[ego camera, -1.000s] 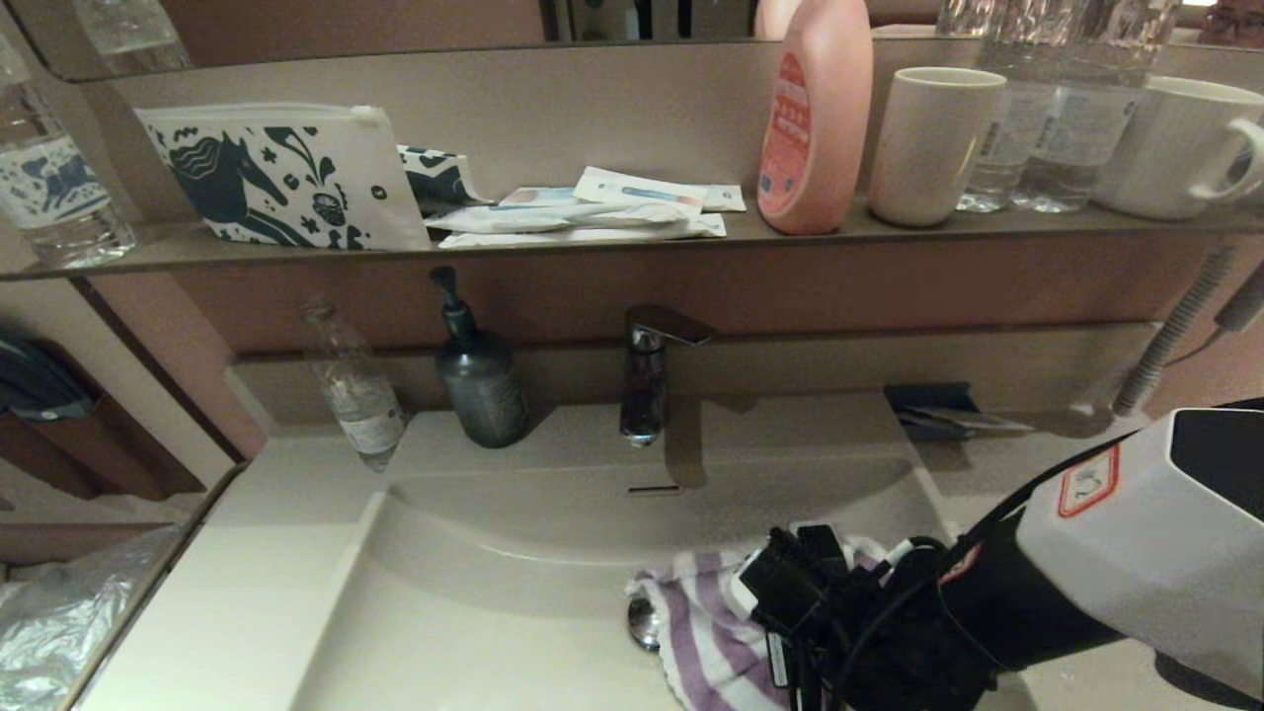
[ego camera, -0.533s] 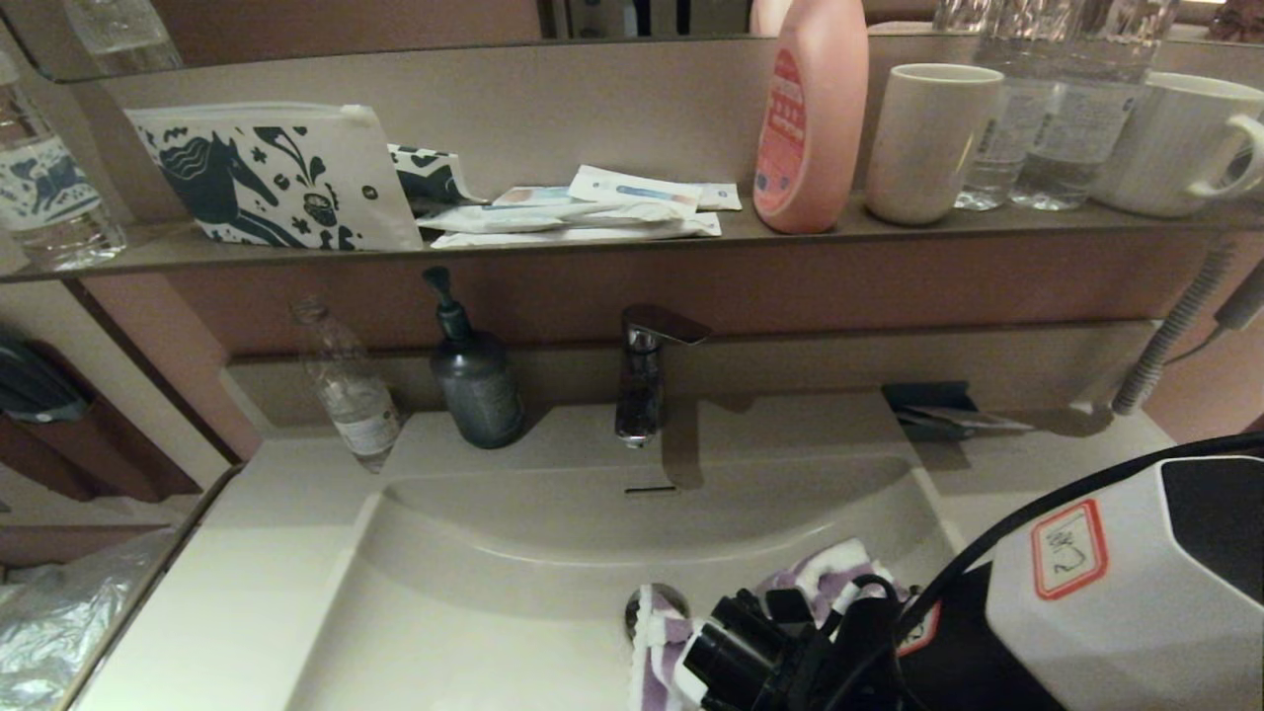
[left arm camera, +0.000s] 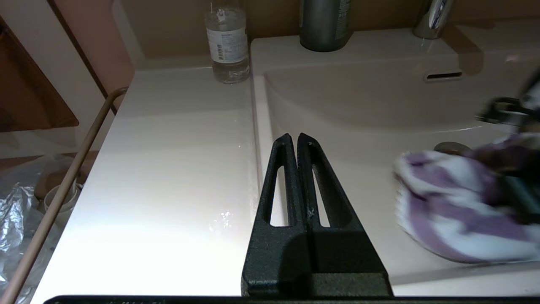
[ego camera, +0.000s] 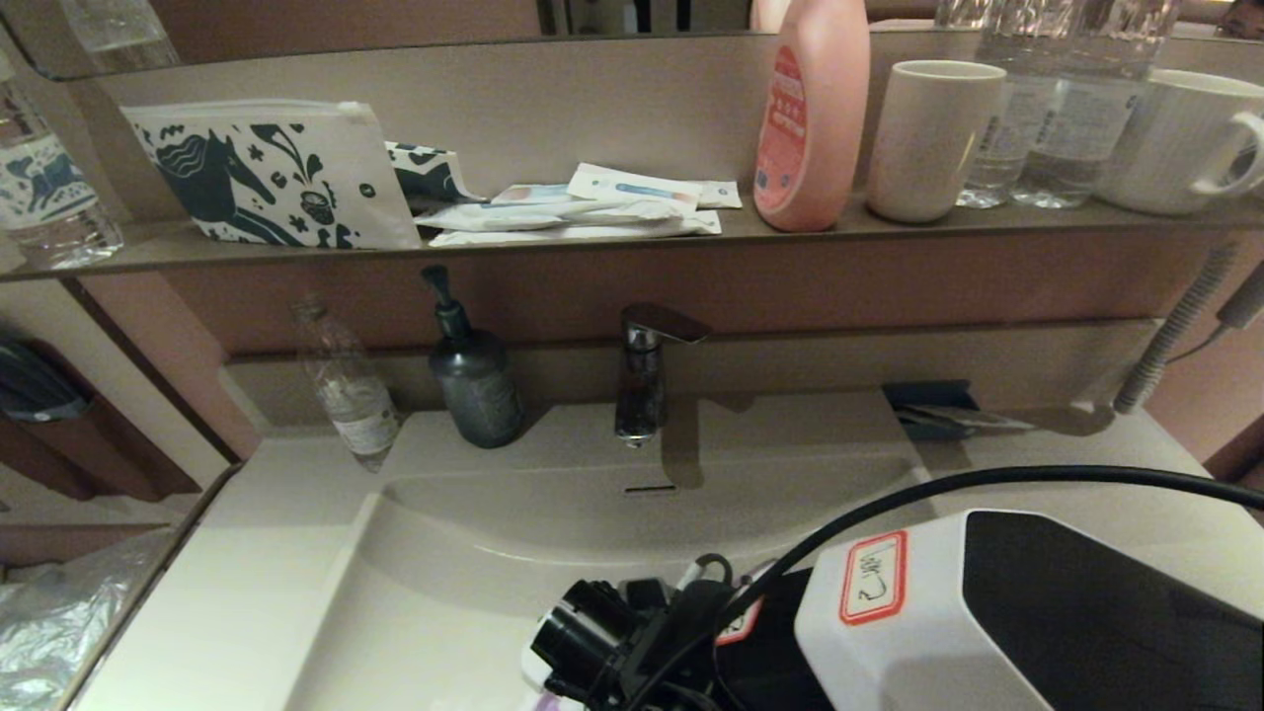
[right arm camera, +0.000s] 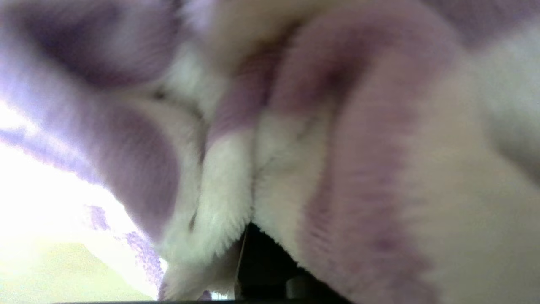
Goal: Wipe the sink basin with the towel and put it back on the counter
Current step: Wipe the sink
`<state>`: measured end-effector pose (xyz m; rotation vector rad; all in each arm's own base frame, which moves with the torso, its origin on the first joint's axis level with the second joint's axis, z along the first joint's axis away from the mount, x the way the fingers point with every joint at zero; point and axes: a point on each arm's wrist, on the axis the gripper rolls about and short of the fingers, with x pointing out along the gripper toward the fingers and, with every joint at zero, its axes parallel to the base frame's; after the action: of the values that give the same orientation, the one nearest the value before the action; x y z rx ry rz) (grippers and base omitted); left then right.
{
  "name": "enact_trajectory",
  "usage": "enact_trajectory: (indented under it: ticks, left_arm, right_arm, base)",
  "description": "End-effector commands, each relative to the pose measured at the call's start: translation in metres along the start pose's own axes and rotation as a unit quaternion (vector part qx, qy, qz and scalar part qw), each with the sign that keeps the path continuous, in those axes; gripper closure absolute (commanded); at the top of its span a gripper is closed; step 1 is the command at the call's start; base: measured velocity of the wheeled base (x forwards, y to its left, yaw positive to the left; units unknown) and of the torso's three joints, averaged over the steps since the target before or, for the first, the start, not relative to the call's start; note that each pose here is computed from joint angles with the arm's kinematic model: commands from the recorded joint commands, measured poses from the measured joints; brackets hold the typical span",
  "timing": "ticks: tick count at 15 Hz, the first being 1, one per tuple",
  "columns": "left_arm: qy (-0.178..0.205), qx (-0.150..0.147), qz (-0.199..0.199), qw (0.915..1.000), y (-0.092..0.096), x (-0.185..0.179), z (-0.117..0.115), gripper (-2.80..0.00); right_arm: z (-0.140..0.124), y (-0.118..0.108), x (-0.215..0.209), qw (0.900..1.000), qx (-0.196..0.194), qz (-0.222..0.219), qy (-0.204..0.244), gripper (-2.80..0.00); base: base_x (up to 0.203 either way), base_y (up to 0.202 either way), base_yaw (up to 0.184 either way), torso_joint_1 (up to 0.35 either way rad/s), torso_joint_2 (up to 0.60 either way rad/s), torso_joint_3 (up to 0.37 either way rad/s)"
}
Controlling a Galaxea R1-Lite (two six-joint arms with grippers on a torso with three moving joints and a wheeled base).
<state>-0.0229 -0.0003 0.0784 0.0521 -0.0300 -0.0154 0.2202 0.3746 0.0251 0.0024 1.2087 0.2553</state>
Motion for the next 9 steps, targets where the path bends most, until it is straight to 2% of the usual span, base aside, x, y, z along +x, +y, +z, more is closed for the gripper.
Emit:
enact_trajectory:
  ticks: [1, 4, 9]
  left_arm:
    - [0.0, 0.0, 0.0, 1.0, 0.0, 0.0, 0.0, 0.0]
    - [0.0, 0.0, 0.0, 1.0, 0.0, 0.0, 0.0, 0.0]
    - [0.0, 0.0, 0.0, 1.0, 0.0, 0.0, 0.0, 0.0]
  right_arm:
    - [0.012, 0.025, 0.021, 0.998, -0.032, 0.016, -0.054, 0.0]
    - [0.028, 0.045, 0.035, 0.98, -0.053, 0.059, -0.181, 0.0]
    - [0.047, 0.061, 0.05, 0.934, -0.106, 0.077, -0.332, 0.0]
  base:
    - [0.0, 0.0, 0.0, 0.0, 0.0, 0.0]
    - [0.0, 0.0, 0.0, 0.0, 0.0, 0.0]
    - [0.0, 0.0, 0.0, 0.0, 0.0, 0.0]
